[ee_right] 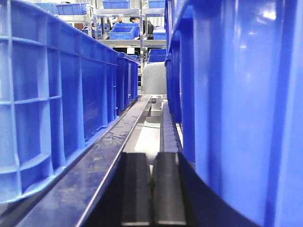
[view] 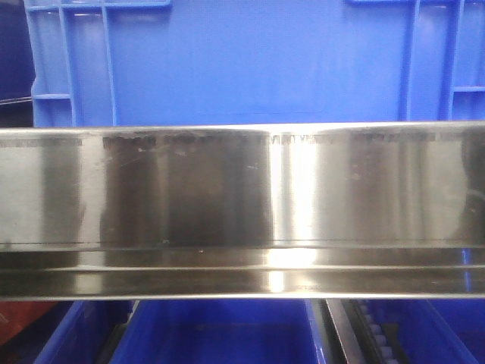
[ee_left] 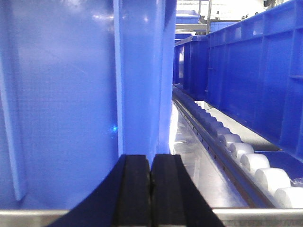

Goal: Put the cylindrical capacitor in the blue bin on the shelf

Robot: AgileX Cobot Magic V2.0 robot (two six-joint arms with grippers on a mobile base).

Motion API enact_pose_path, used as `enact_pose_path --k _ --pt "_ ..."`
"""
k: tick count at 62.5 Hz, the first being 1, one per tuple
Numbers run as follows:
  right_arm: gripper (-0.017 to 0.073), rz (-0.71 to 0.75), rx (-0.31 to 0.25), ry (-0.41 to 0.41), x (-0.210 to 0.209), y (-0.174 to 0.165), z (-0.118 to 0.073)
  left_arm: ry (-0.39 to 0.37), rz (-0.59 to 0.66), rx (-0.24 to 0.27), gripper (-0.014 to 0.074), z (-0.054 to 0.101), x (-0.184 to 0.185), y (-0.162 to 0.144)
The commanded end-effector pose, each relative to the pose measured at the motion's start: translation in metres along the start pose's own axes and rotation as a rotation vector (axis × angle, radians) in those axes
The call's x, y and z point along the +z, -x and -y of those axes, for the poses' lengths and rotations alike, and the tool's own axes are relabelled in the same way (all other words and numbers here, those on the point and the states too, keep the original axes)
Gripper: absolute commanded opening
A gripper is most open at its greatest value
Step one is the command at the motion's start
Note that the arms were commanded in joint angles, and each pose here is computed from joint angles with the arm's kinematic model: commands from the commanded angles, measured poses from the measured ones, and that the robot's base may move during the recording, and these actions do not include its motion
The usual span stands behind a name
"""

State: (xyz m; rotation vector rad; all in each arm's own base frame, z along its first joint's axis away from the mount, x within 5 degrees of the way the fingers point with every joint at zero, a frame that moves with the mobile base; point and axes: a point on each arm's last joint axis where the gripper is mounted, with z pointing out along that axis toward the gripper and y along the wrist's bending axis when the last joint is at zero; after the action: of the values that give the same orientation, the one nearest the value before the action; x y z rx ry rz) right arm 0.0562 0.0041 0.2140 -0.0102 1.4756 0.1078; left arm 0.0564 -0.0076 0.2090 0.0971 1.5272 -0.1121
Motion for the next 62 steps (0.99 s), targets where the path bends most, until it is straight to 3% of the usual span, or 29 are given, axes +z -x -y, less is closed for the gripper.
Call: enact_pose_path --k 1,62 --pt "-0.0163 0.021 -0.012 -0.003 -0.0003 0.002 0.0002 -0.001 0.026 -0.02 -0.0111 0.0001 -0.0005 0.0024" --pt "-0.0163 0.021 -0.012 -0.003 -0.0003 0.002 0.0002 -0.002 0.026 -0.022 -0.0111 0.0001 -0.0005 0.0024"
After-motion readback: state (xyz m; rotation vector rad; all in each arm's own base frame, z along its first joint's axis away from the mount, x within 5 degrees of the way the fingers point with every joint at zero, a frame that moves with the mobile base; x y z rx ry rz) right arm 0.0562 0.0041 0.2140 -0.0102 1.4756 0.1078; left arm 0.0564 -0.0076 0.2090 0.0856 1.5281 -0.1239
